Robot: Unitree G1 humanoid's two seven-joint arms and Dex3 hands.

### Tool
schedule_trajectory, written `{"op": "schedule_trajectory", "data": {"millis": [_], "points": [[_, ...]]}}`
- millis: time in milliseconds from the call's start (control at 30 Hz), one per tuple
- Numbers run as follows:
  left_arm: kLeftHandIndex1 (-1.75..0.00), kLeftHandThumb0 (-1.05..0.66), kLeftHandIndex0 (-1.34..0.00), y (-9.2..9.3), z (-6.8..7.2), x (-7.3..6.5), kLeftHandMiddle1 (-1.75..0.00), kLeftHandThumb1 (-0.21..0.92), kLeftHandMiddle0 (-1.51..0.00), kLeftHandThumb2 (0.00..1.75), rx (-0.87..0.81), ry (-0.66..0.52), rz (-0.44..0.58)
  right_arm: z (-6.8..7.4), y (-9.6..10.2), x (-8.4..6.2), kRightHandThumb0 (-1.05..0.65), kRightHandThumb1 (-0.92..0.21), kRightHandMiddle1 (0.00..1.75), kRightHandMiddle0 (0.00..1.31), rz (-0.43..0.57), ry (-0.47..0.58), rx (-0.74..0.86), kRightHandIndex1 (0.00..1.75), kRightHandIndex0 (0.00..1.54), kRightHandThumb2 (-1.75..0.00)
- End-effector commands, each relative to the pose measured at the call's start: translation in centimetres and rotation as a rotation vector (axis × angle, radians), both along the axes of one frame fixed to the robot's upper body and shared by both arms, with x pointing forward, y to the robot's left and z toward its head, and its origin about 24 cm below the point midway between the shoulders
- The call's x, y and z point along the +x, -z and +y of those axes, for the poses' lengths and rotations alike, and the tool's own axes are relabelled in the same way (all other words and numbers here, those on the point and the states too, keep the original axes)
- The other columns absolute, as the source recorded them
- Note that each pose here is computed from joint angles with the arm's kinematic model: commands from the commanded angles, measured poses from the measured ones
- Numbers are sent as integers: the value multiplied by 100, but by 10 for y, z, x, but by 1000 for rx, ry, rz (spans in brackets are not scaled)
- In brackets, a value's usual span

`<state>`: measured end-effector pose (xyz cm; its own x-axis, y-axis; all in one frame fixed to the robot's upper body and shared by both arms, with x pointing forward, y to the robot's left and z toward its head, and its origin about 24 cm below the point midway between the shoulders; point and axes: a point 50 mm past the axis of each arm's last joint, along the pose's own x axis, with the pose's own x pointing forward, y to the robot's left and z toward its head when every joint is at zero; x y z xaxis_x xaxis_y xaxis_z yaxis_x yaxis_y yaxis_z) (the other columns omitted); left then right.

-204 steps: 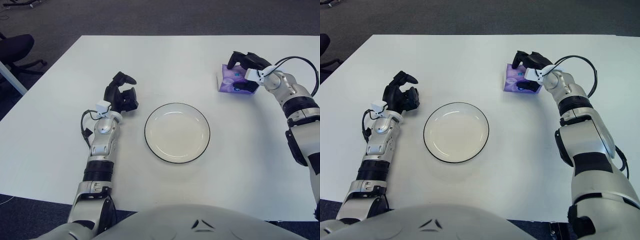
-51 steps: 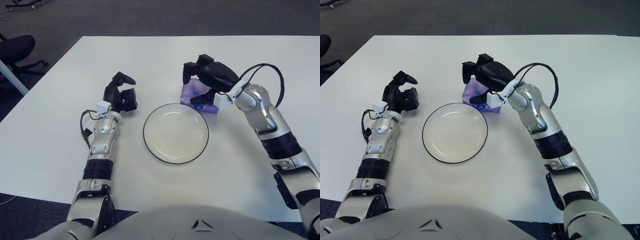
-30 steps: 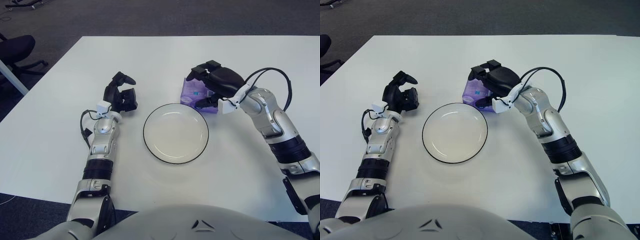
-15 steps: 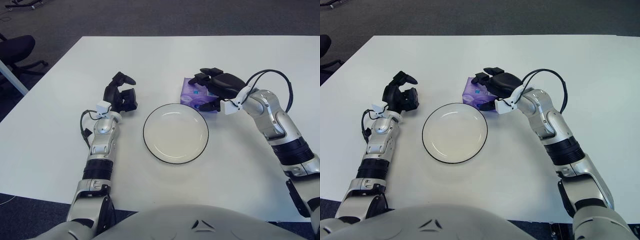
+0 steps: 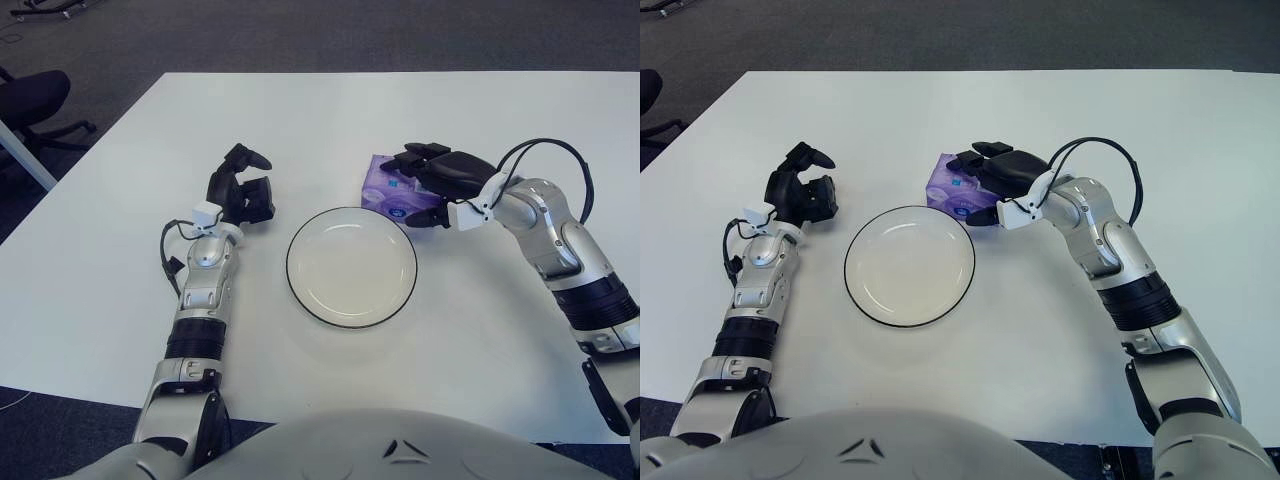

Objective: Put the tissue paper into the plate.

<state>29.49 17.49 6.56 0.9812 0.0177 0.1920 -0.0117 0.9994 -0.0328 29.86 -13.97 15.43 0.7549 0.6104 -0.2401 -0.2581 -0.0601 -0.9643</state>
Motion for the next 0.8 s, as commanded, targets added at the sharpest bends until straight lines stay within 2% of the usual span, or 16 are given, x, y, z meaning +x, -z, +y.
{"op": "schedule_trajectory", "data": {"millis": [0, 567, 767], "points": [[-175, -48, -61, 76, -3, -43, -175, 32, -133, 131, -65, -41, 284, -8, 12, -1, -105, -92, 45, 0, 81, 23, -39, 0, 0, -72], [-175, -48, -60, 75, -2, -45, -175, 33, -133, 130, -58, -44, 284, -15, 21, 1, -105, -92, 41, 0, 122, 81, -105, 0, 0, -61], [-175, -47, -60, 75, -2, -45, -175, 34, -133, 129, -67, -42, 282, -19, 25, 2, -92, -90, 47, 0, 95, 140, -87, 0, 0, -43]]}}
